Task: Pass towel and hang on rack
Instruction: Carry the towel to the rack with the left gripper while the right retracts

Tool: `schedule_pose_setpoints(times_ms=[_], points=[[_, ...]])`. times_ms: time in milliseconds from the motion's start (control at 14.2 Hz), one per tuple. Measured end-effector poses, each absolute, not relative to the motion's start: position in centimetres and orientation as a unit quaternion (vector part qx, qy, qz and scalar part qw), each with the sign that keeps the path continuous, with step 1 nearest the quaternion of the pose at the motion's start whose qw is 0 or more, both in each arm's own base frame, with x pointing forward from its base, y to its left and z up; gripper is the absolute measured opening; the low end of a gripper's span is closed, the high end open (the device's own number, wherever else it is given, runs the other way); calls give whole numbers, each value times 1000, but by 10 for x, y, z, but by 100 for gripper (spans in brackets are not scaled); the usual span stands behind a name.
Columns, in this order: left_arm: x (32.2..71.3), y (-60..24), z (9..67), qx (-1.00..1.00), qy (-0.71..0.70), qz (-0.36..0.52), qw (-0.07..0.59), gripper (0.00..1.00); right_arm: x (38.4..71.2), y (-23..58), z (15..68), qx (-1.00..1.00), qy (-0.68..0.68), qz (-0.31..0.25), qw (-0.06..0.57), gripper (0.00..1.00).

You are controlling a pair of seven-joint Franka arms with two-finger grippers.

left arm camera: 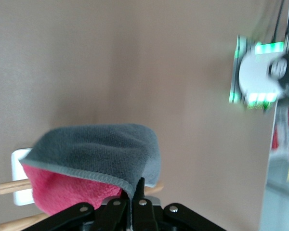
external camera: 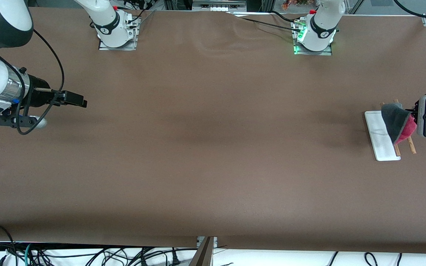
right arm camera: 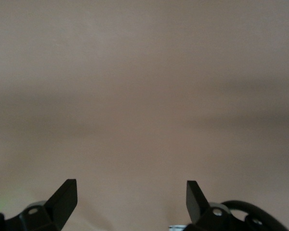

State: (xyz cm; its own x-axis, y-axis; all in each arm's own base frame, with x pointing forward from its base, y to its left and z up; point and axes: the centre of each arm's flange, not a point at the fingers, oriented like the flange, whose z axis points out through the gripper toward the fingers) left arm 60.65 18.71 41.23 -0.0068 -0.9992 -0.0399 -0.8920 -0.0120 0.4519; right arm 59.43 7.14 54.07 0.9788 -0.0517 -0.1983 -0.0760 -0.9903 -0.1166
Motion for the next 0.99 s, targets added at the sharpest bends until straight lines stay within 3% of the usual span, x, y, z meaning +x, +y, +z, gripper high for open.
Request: schedule_pose_setpoints(times_ms=[494, 987], points=[[610, 215, 419, 579, -761, -277, 98, 3, 583, 60, 530, -994, 19, 105, 14, 100], [611, 224, 428, 549, -777, -296, 90, 3, 581, 60, 529, -994, 16, 106, 13, 100]])
